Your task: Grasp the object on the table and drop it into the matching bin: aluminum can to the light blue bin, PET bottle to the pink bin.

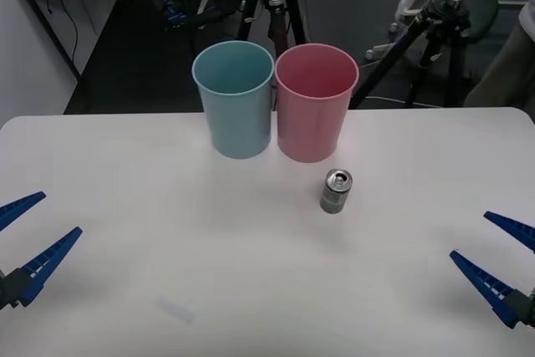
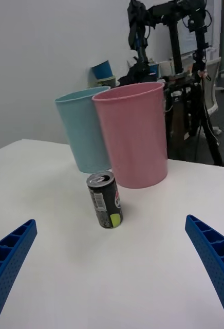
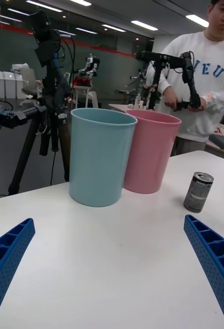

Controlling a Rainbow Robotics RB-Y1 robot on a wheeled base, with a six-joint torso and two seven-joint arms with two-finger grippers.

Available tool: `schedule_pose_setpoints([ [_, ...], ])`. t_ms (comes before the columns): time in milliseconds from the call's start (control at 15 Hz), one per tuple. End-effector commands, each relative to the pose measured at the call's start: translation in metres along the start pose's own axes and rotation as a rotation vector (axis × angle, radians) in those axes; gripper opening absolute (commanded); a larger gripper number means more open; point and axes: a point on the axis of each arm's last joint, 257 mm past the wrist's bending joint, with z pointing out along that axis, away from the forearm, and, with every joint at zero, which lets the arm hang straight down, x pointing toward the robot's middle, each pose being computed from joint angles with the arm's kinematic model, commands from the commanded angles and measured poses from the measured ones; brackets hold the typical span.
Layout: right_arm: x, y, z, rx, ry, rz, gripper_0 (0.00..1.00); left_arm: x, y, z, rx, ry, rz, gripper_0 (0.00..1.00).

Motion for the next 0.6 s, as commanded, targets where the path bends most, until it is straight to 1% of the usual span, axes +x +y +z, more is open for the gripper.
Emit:
schedule_pose_setpoints([
  [67,0.022,0.006,0.003,-0.022,0.061,-0.118,1.00,0.000,0.000,0.000,0.000,0.000,0.000,1.00],
  [200,0.035,0.008,0.008,-0.032,0.062,-0.125,1.00,0.000,0.000,0.000,0.000,0.000,0.000,1.00],
  [333,0.049,0.010,0.019,-0.040,0.048,-0.122,1.00,0.000,0.000,0.000,0.000,0.000,0.000,1.00],
  [400,0.055,0.008,0.025,-0.033,0.044,-0.126,1.00,0.000,0.000,0.000,0.000,0.000,0.000,1.00],
  [533,0.062,0.002,0.038,0.002,0.035,-0.141,1.00,0.000,0.000,0.000,0.000,0.000,0.000,1.00],
  [600,0.064,0.001,0.044,0.014,0.034,-0.135,1.00,0.000,0.000,0.000,0.000,0.000,0.000,1.00],
])
